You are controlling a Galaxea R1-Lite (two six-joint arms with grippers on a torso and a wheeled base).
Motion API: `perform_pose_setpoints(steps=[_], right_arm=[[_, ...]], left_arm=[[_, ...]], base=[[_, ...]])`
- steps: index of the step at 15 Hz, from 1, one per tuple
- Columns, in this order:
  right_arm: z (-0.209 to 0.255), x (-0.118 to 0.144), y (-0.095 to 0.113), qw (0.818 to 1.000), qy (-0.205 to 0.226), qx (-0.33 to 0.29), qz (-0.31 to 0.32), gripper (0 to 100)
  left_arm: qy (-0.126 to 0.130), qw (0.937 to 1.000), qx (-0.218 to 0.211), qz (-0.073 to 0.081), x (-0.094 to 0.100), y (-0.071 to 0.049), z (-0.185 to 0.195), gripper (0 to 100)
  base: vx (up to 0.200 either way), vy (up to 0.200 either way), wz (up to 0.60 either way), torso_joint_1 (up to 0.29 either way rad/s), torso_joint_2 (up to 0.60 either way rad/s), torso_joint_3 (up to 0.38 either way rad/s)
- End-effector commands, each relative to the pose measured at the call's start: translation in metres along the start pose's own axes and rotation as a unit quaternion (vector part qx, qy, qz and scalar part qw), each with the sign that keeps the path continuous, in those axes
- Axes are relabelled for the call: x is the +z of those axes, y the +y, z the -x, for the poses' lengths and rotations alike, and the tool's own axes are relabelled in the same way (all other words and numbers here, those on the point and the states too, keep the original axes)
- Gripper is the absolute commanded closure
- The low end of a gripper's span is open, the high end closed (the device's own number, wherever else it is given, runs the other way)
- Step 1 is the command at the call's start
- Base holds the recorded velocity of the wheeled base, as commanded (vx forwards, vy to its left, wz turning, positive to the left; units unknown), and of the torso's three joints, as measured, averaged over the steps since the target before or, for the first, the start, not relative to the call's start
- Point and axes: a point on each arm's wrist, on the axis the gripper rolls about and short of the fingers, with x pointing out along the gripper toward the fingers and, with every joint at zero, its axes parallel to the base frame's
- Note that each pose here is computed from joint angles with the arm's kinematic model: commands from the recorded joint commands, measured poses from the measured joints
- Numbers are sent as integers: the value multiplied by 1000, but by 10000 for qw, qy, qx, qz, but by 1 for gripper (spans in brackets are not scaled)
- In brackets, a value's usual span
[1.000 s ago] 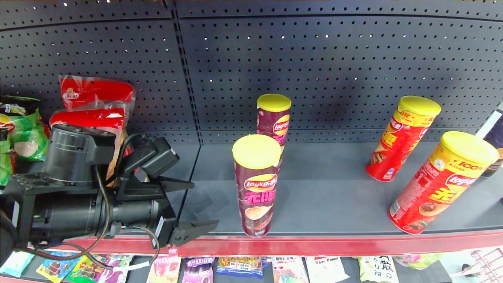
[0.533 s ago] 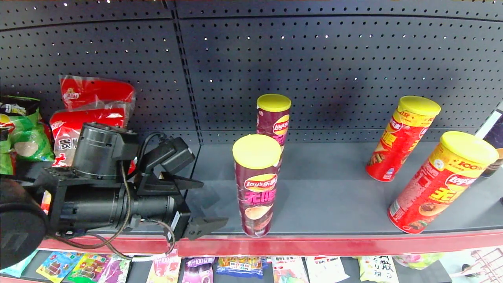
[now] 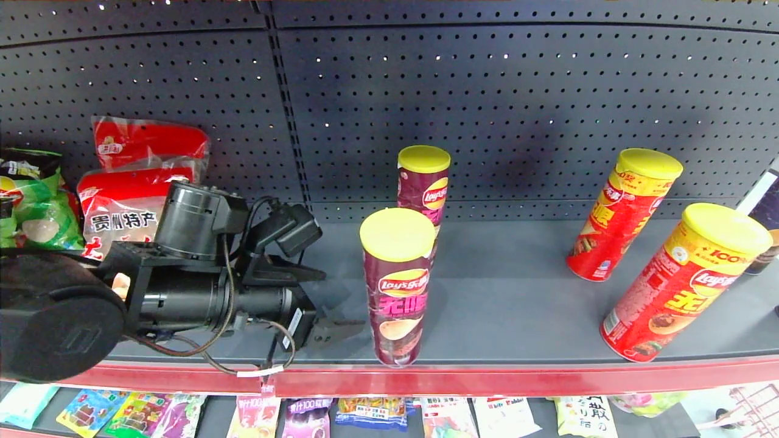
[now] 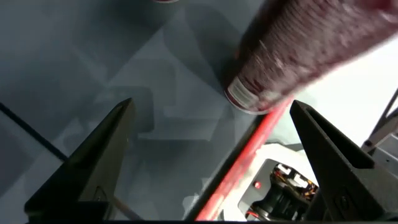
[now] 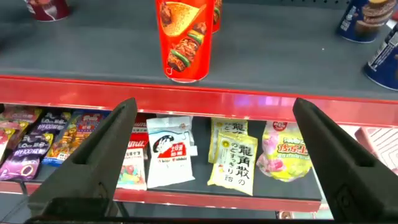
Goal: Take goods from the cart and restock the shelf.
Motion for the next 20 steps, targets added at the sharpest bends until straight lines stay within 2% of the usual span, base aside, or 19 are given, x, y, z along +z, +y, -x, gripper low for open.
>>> perform_pose_setpoints(steps=[1,8,20], right_arm=[[0,0,0,10000,30,3,8,0],[0,0,0,10000,38,4,10,0],[0,0,0,10000,38,-4,2,0]], left_arm=[[46,10000,-12,15,1,4,-8,0],[32,10000,-22,1,6,8,-18,0],[2,9999,-116,-82,13,4,-28,0]], base=[[0,0,0,0,0,0],[0,0,0,0,0,0],[0,0,0,0,0,0]])
